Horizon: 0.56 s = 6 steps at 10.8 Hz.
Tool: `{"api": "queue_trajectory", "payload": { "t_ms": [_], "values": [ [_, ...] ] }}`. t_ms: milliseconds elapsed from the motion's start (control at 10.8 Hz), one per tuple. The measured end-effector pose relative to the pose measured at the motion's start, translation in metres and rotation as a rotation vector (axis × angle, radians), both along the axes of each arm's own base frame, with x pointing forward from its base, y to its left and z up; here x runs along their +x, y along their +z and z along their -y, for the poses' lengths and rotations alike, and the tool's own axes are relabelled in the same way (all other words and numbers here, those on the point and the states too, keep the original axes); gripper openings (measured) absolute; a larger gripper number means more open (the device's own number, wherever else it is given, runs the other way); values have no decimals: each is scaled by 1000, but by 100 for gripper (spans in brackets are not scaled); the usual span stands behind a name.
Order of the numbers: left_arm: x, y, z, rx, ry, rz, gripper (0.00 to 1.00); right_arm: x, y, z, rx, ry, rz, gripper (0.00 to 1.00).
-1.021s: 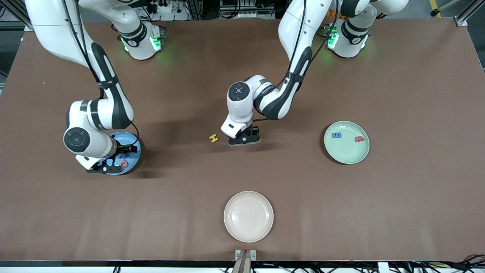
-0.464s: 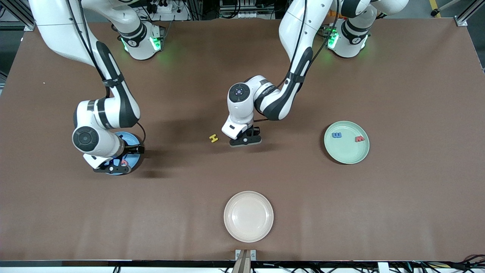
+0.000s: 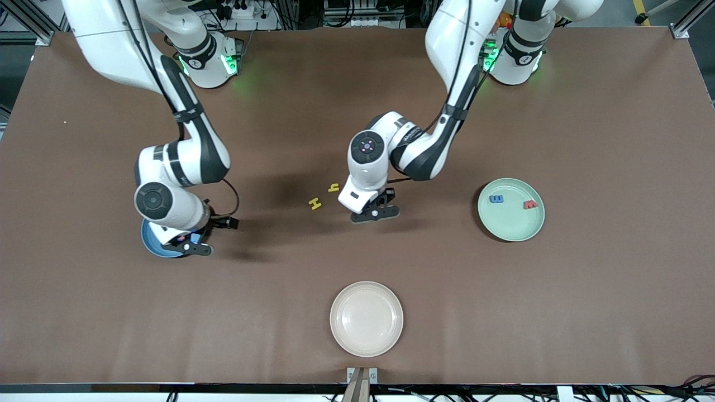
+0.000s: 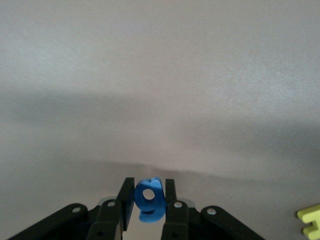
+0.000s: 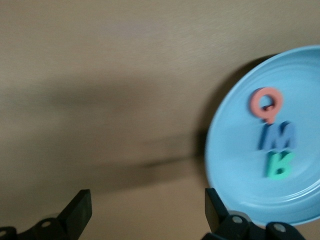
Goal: Sort uppercase to blue plate, lowercase to green plate
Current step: 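Carry the g to the green plate while the right gripper reaches yellow letters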
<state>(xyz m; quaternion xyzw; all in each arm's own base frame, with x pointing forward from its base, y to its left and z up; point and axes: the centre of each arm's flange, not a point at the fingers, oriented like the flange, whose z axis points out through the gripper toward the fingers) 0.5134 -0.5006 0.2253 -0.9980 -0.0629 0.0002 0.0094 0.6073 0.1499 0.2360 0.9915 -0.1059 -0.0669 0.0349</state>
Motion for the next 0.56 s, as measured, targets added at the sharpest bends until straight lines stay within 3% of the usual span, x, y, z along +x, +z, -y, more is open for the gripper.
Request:
{"api": "queue_trajectory", "payload": {
  "t_ms": [278,557],
  "values": [
    [6,14,-53,11,-65,-73,29,-1,0,-53,-11,-133,28,100],
    [12,18,-153,6,-121,-186,29,-12,-1,-117,-33,-312,62,100]
  ]
}}
